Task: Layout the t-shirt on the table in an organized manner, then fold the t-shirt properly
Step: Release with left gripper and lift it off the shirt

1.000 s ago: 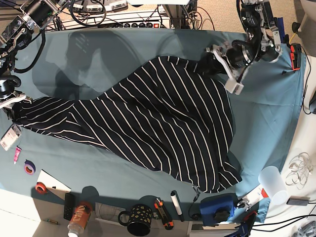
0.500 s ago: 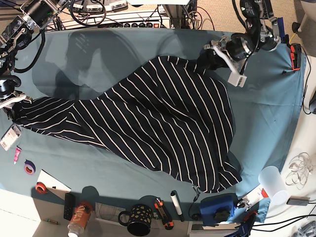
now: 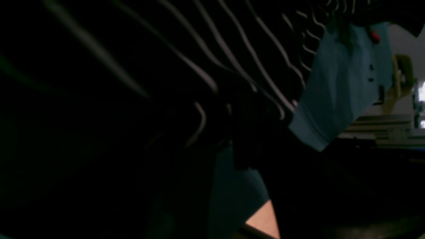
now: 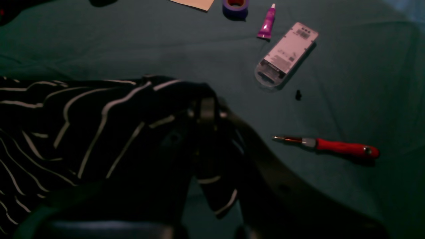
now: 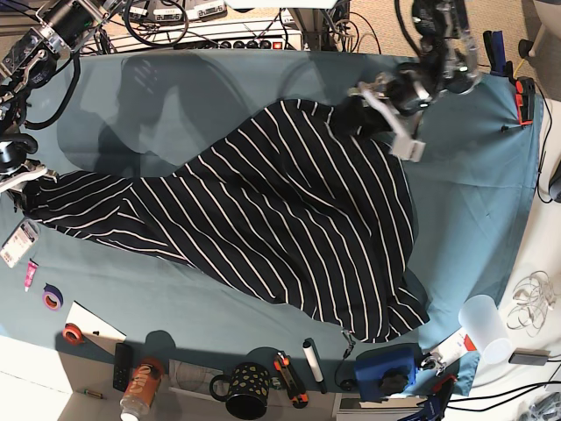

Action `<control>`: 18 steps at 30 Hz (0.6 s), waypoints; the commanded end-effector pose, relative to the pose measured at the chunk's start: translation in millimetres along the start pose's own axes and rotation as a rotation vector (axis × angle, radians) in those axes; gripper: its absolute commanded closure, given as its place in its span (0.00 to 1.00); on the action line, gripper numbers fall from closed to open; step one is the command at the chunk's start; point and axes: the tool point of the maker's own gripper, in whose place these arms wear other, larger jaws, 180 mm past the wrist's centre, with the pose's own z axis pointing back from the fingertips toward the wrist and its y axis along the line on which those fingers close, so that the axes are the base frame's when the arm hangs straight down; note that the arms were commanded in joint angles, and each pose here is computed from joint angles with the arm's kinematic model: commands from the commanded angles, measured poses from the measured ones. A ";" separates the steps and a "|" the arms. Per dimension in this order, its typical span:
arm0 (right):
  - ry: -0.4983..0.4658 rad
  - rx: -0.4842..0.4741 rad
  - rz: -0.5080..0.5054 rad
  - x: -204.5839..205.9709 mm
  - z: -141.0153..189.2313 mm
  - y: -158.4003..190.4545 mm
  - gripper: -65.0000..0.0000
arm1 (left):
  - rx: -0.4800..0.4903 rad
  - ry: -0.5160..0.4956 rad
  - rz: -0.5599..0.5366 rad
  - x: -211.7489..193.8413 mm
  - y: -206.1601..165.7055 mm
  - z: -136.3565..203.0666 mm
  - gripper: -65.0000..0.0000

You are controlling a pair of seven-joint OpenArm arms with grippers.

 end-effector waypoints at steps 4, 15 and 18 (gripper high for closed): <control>-0.063 -0.009 0.025 21.6 4.2 -4.9 1.00 | 0.096 0.088 -0.028 -18.7 6.8 -8.3 0.83; -0.066 -0.009 0.025 22.2 4.2 -4.9 1.00 | 0.115 0.183 0.004 -31.1 15.2 5.1 1.00; -0.067 -0.009 0.025 22.3 4.2 -4.9 1.00 | 0.092 0.147 0.037 -18.3 17.6 20.3 1.00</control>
